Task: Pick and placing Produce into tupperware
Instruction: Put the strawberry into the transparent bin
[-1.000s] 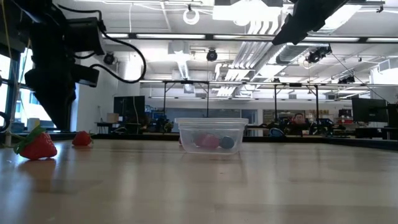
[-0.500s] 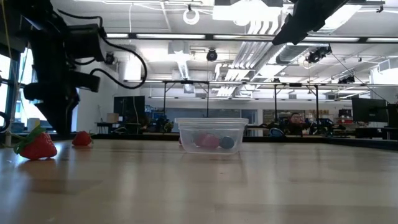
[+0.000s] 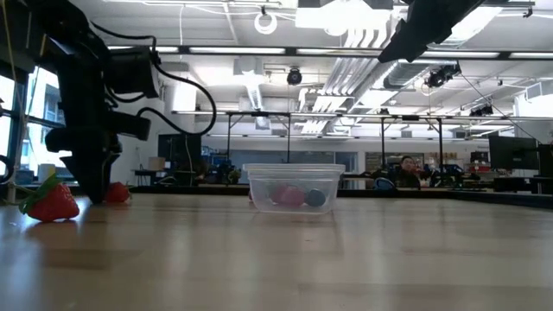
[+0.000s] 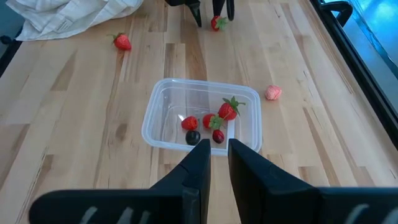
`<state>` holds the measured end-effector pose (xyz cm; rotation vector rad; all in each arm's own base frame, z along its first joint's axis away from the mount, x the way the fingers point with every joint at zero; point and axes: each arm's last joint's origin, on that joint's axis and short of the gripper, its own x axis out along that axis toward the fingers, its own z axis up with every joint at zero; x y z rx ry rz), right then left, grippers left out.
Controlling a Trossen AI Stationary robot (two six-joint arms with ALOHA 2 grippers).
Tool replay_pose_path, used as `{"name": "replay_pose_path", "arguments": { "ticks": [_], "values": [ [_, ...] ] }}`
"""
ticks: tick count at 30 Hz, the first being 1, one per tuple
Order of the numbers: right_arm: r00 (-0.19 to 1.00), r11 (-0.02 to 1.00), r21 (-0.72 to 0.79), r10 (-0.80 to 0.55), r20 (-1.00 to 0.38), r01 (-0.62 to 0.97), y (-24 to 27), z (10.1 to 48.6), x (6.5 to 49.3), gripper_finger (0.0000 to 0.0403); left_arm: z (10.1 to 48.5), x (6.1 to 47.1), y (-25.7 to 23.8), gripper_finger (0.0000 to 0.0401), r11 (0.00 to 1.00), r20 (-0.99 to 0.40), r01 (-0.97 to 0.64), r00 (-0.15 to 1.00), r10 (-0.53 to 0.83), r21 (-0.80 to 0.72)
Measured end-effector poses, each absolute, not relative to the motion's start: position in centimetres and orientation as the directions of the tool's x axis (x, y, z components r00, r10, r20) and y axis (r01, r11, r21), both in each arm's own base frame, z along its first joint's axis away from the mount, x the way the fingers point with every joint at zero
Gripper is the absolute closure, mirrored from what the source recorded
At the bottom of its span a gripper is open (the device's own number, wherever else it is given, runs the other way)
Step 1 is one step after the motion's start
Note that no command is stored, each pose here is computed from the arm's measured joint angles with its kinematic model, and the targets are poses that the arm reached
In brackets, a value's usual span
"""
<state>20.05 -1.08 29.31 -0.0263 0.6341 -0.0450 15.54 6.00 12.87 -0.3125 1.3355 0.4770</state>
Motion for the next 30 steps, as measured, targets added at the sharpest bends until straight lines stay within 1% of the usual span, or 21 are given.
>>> {"name": "replay_pose_path", "arguments": {
  "ticks": [7, 12, 16, 23, 30],
  "values": [
    [0.805, 0.999, -0.039, -0.050, -0.592, 0.034, -1.08, 29.31, 20.05, 0.0356, 12.95, 15.74, 6.19, 0.0192, 0.854, -0.964, -0.513, 0.175, 0.198, 0.082],
    [0.805, 0.999, -0.039, -0.050, -0.592, 0.033, -1.08, 29.31, 20.05, 0.0356, 12.99, 15.80, 6.41, 0.0192, 0.840, -0.952, -0.524, 0.164, 0.258, 0.138],
    [0.805, 0.999, -0.039, -0.050, -0.592, 0.034, -1.08, 29.31, 20.05, 0.0356, 13.03, 16.02, 6.58, 0.0192, 0.850, -0.939, -0.500, 0.180, 0.292, 0.169],
    [0.805, 0.999, -0.038, -0.050, -0.592, 0.034, -1.08, 29.31, 20.05, 0.0356, 12.93, 16.12, 6.62, 0.0192, 0.875, -0.940, -0.448, 0.181, 0.289, 0.183],
    [0.805, 0.999, -0.039, -0.050, -0.592, 0.034, -1.08, 29.31, 20.05, 0.0356, 12.95, 16.34, 6.69, 0.0192, 0.884, -0.935, -0.431, 0.201, 0.292, 0.183]
  ]
}}
